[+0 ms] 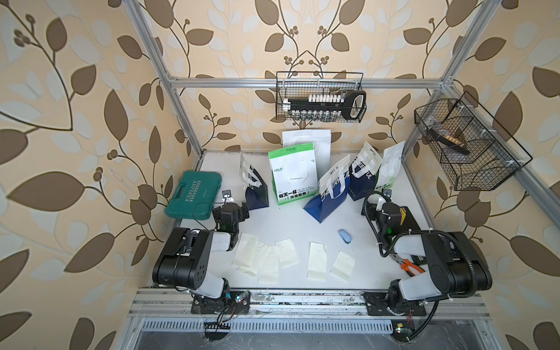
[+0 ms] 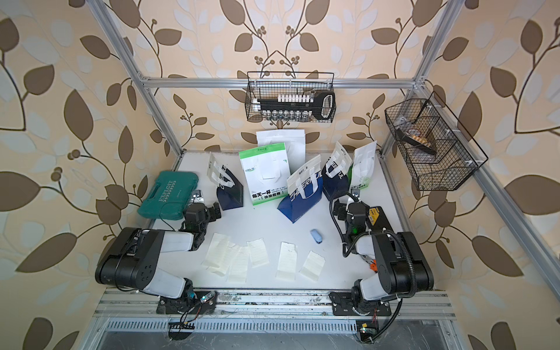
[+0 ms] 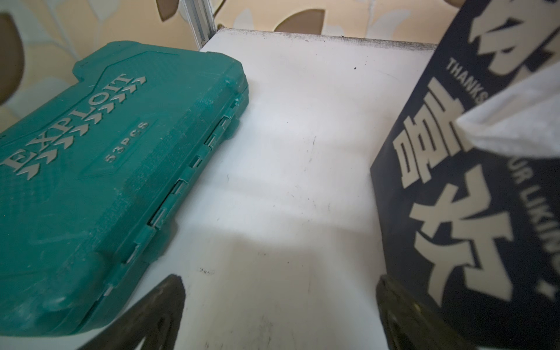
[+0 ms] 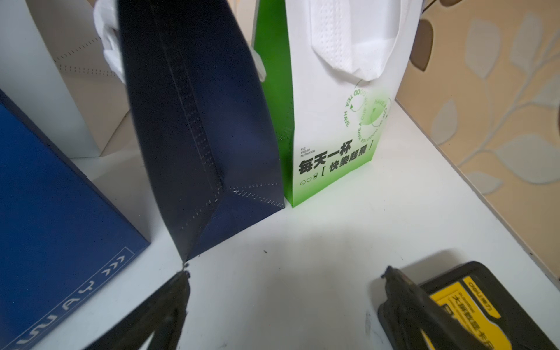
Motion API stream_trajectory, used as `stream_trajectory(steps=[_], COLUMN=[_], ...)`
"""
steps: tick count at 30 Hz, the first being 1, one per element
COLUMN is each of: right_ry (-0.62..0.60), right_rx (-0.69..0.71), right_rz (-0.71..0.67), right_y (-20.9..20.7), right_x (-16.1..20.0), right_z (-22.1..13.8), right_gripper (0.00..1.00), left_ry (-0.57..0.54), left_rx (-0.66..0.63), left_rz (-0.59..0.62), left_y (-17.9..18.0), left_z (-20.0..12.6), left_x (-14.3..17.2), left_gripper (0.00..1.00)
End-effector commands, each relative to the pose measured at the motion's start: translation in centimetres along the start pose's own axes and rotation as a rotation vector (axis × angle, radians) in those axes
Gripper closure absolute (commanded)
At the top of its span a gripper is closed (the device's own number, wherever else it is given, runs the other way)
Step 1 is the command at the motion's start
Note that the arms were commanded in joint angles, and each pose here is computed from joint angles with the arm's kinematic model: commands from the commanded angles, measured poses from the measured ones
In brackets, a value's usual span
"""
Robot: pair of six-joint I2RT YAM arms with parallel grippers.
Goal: Staple the receipts to the bags
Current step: Pick up the takeout bag at the center of the board.
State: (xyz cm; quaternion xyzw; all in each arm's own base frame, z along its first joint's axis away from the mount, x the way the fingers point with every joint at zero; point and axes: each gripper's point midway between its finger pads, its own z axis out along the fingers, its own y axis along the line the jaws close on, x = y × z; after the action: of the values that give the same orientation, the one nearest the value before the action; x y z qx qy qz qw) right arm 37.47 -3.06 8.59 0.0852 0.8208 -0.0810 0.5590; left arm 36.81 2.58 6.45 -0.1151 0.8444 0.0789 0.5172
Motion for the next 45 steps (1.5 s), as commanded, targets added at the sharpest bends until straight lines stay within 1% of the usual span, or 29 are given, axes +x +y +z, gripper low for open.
stream_trajectory(steps=[1, 20, 22, 24, 26, 27, 28, 29, 30, 31, 34, 35, 36, 37, 38, 39, 40, 41, 42, 43, 45], right_ry=[-0.031, -0.022, -0.031, -0.052, -0.021, 0.008, 0.018, 0.022, 0.039, 0.044, 0.057, 0.062, 0.062, 0.061, 0.065, 0.101, 0.142, 0.183, 0.228, 0.241, 0.256], right_rx=[0.009, -0.005, -0.004, -0.002, 0.036, 0.069, 0.082, 0.086, 0.096, 0.108, 0.174, 0.204, 0.237, 0.272, 0.325, 0.417, 0.52, 0.528, 0.371, 0.293, 0.264], right_rz=[0.001, 0.008, 0.012, 0.015, 0.026, 0.046, 0.052, 0.064, 0.084, 0.101, 0.181, 0.214, 0.256, 0.296, 0.384, 0.503, 0.59, 0.656, 0.592, 0.57, 0.629], right_y=[0.1, 0.1, 0.0, -0.1, -0.8, -1.4, -1.7, -1.8, -2.0, -2.3, -3.7, -4.2, -4.8, -5.4, -6.2, -7.4, -8.7, -8.7, -6.6, -5.5, -4.8], right_x=[-1.1, -0.9, -1.1, -1.9, -2.9, -3.3, -3.6, -4.1, -4.2, -4.4, -4.8, -4.9, -5.1, -5.3, -5.3, -4.6, -3.5, -3.1, -3.7, -4.0, -3.6], right_z=[0.4, 0.5, 0.4, -0.1, -0.8, -1.0, -1.3, -1.6, -2.0, -2.4, -4.1, -4.7, -5.1, -5.5, -6.1, -7.1, -8.5, -8.9, -7.6, -7.2, -7.3], right_gripper=[0.0, 0.0, 0.0, 0.0, 0.0, 0.0, 0.0, 0.0, 0.0, 0.0, 0.0, 0.0, 0.0, 0.0, 0.0, 0.0, 0.0, 0.0, 0.0, 0.0, 0.01], left_ry=[-0.061, -0.064, -0.071, -0.108, -0.143, -0.164, -0.156, -0.11, -0.087, -0.086, -0.108, -0.135, -0.151, -0.161, -0.147, -0.132, -0.122, -0.097, -0.073, -0.05, -0.033], left_rx=[-0.005, -0.003, -0.033, -0.009, 0.009, -0.038, -0.109, -0.196, -0.261, -0.303, -0.388, -0.44, -0.504, -0.545, -0.578, -0.595, -0.591, -0.571, -0.542, -0.505, -0.425], left_rz=[0.001, -0.005, -0.02, -0.021, -0.037, -0.05, -0.086, -0.125, -0.155, -0.185, -0.348, -0.454, -0.599, -0.711, -0.812, -0.867, -0.89, -0.913, -0.923, -0.912, -0.881], left_y=[-0.2, -0.1, 0.5, 0.3, 0.5, 1.2, 2.3, 3.7, 4.9, 5.6, 7.5, 8.6, 9.8, 10.6, 11.1, 11.4, 11.4, 11.1, 10.7, 10.2, 9.2], left_z=[0.0, -0.1, -0.3, -0.9, -2.0, -2.3, -2.5, -2.8, -3.4, -4.0, -6.7, -7.9, -9.3, -10.5, -11.6, -12.6, -13.1, -13.3, -13.3, -13.2, -13.2], left_x=[-1.9, -2.0, -2.1, -2.7, -3.1, -4.1, -4.9, -5.3, -5.9, -6.5, -7.7, -8.1, -7.9, -7.9, -7.5, -7.6, -7.8, -7.9, -8.1, -8.5, -9.7], left_gripper=[0.01, 0.01, 0.01, 0.01, 0.01, 0.01, 0.01, 0.01, 0.01, 0.01, 0.01, 0.01, 0.01, 0.01, 0.01, 0.01, 0.01, 0.01, 0.01, 0.01, 0.01])
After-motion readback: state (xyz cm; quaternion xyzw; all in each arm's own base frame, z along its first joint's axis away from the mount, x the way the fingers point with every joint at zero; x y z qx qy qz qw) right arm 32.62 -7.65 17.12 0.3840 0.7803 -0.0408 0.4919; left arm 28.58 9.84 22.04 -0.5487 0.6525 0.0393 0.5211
